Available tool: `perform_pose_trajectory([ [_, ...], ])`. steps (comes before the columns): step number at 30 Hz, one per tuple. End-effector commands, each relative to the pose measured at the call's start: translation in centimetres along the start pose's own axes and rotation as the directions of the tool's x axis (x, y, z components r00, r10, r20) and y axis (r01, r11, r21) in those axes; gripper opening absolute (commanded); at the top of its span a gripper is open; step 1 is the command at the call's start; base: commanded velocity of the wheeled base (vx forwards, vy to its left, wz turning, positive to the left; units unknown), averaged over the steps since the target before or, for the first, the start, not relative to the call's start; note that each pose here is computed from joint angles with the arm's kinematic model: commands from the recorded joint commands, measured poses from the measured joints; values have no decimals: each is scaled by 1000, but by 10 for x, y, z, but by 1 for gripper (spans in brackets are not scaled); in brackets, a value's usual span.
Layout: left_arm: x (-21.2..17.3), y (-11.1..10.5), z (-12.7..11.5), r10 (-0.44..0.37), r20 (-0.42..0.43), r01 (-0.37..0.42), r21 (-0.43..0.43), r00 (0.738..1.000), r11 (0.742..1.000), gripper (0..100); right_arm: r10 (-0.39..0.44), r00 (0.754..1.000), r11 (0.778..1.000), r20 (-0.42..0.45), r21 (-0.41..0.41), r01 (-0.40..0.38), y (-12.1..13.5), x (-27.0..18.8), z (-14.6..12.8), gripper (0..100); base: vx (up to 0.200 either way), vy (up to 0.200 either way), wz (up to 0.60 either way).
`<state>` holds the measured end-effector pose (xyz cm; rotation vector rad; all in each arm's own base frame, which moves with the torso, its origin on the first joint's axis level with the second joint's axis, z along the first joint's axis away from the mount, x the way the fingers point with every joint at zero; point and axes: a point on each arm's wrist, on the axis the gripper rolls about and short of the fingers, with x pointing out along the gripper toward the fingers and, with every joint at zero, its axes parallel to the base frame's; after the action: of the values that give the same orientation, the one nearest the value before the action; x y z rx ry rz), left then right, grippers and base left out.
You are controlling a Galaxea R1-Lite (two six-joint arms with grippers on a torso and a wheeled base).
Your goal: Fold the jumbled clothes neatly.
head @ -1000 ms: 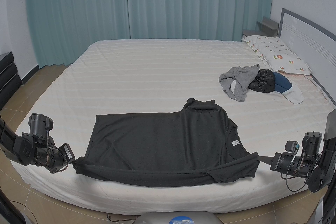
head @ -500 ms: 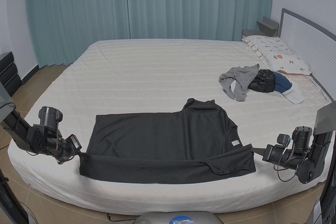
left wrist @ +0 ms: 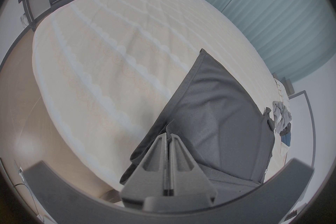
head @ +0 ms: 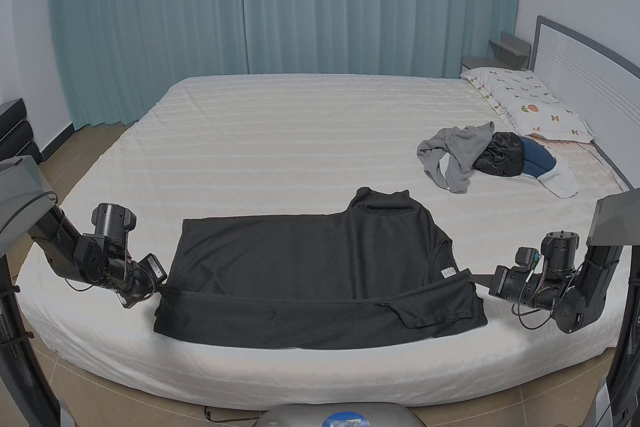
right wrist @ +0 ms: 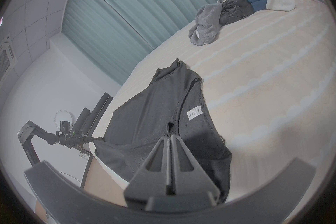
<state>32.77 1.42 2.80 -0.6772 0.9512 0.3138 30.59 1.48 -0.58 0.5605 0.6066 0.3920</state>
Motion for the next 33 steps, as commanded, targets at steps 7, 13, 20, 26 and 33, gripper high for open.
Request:
perform_pose_trajectory([
  [7,35,0,4,27,-27,-27,-25,999,999,0,-6,1000,1000,-23,12,6,-9,22,8,0,0,0,0],
  [13,39,-2,6,20,-23,-21,-27,1000,999,0,-15,999,1000,-31,21,15,-14,27,6,0,0,0,0],
  [20,45,-3,7,21,-24,-22,-31,999,999,100,-15,999,1000,-30,22,16,-19,31,4,100,0,0,0],
  [26,44,-3,7,20,-23,-21,-33,1000,999,100,-1,1000,1000,-7,15,1,-10,23,11,100,0,0,0],
  [33,31,0,14,-37,-28,33,-134,999,990,100,34,998,994,45,105,-39,22,-11,24,100,0,0,0],
])
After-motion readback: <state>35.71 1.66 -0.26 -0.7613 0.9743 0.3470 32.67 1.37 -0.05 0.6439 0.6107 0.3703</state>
